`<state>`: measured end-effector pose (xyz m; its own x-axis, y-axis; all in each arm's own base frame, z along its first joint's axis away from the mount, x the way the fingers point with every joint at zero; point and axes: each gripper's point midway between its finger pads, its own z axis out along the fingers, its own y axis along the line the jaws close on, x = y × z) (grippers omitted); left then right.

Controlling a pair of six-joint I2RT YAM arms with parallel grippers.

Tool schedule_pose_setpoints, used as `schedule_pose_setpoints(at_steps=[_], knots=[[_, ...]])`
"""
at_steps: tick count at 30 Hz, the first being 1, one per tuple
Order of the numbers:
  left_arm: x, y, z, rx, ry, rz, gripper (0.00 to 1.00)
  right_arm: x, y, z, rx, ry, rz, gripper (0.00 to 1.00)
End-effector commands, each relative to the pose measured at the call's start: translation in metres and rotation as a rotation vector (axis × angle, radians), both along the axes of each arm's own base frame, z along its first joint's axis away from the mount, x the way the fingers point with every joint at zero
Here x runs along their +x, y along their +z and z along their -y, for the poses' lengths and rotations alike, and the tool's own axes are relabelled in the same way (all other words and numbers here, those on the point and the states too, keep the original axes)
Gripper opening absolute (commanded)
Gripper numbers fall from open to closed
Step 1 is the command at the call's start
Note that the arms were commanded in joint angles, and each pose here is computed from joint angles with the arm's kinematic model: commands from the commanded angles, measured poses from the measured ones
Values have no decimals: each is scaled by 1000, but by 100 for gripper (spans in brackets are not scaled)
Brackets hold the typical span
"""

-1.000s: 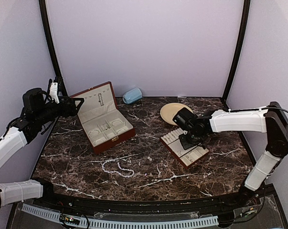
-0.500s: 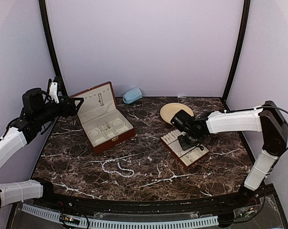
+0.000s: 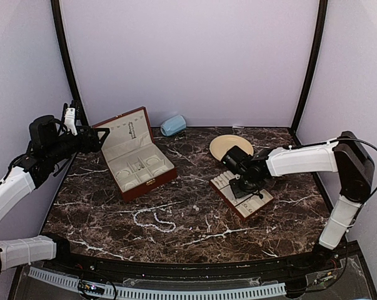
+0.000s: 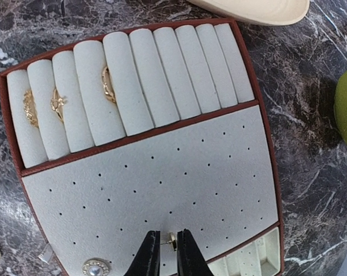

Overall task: Organize the mixed jewelry
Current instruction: Place the earring in the earring holder.

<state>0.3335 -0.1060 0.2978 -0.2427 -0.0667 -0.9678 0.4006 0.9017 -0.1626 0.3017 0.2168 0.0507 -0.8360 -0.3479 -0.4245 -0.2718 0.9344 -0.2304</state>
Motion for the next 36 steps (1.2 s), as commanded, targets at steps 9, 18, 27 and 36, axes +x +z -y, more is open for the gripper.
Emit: schedule_pose_setpoints(at_steps=[9, 18, 27, 36], knots=[[-3, 4, -1, 1, 7, 10, 95, -2, 26, -14, 268, -32, 2, 31], [-3, 4, -1, 2, 6, 12, 95, 2, 18, -2, 503, -119, -76, 27], [-3, 4, -1, 1, 5, 11, 95, 4, 12, 4, 682, -173, -129, 24], [-3, 4, -1, 3, 6, 12, 95, 6, 4, 5, 691, -174, -139, 20]])
